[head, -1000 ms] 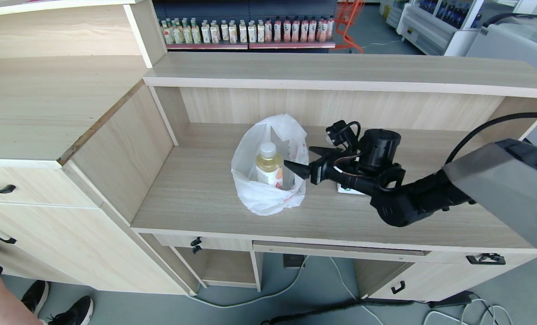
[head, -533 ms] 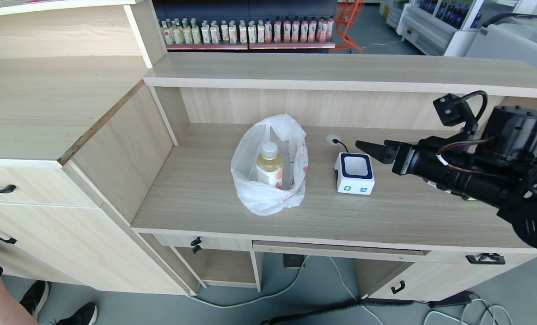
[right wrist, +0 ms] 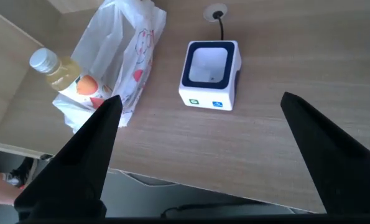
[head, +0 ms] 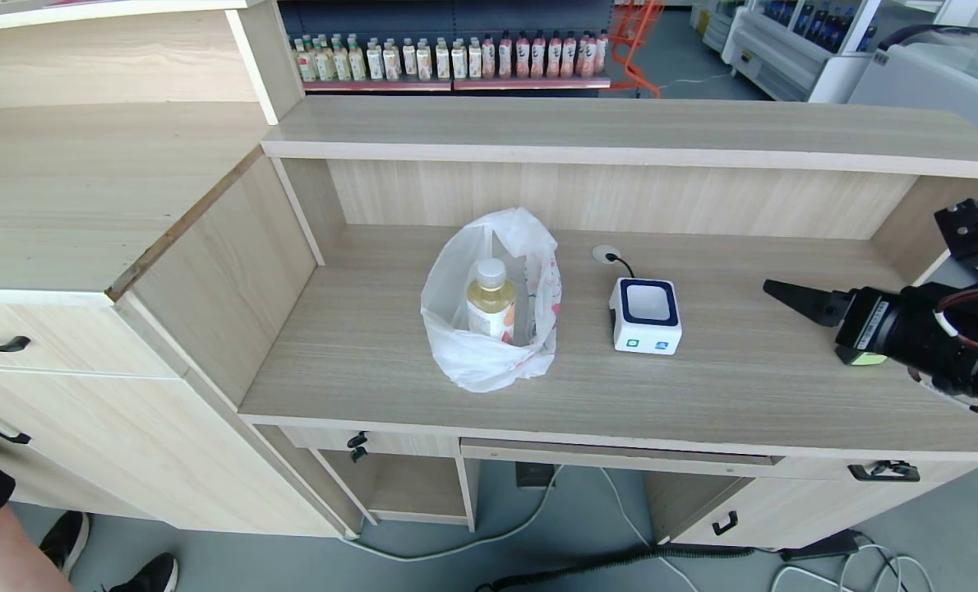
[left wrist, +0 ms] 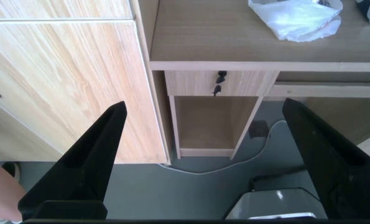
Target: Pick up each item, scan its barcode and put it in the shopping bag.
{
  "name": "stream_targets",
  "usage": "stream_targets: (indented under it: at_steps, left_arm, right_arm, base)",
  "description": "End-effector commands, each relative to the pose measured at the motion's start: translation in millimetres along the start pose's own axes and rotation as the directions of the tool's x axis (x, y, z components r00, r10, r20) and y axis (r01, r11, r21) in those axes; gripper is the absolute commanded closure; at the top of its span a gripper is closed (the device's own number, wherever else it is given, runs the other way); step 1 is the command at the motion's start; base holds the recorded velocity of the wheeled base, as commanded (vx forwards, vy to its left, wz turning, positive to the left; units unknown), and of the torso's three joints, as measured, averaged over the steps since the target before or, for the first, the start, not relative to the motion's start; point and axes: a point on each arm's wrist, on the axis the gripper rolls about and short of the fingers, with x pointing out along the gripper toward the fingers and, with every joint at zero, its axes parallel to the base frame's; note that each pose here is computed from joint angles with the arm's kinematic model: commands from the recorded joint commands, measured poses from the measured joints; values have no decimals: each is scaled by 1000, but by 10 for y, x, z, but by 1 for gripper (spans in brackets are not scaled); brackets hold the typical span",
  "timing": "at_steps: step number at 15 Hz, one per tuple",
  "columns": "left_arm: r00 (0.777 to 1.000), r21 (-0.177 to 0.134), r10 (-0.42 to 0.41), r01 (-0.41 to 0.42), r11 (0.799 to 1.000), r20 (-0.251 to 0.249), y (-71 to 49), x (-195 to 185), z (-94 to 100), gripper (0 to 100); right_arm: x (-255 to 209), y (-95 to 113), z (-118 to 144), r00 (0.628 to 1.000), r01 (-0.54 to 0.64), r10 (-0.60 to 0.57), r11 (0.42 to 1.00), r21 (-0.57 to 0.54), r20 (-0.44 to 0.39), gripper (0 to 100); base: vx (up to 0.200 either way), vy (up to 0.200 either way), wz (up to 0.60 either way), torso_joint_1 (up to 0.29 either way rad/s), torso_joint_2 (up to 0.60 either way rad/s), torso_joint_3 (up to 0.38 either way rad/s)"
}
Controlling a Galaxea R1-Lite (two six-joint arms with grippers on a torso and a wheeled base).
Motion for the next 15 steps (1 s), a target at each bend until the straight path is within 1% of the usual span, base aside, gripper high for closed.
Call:
stream_targets:
  at_steps: [1,2,10,15]
  left_arm:
    - [1000,-4,0,0,1000,-1,0,1,0,0]
    - [1000,-7,0,0,1000,-1,0,1,0,0]
    - [1000,-4,0,0,1000,-1,0,1,0,0]
    - [1000,-4,0,0,1000,-1,0,1,0,0]
  right_arm:
    - [-52,-24,-29,1000,14,-14,1000,3,-6,0]
    - [-44,-30,-47,1000,15,-15,1000,5,-13,0]
    - [-14,-52,-131,999,21,-21,1000,14,-47,0]
    - [-6,-60,-140,998,25,-24,1000,16,-51,0]
  base:
    - [0,0,0,0,0,0]
    - [0,0,0,0,0,0]
    - [0,-200,0,5,2,2]
    - [0,-200,0,3,2,1]
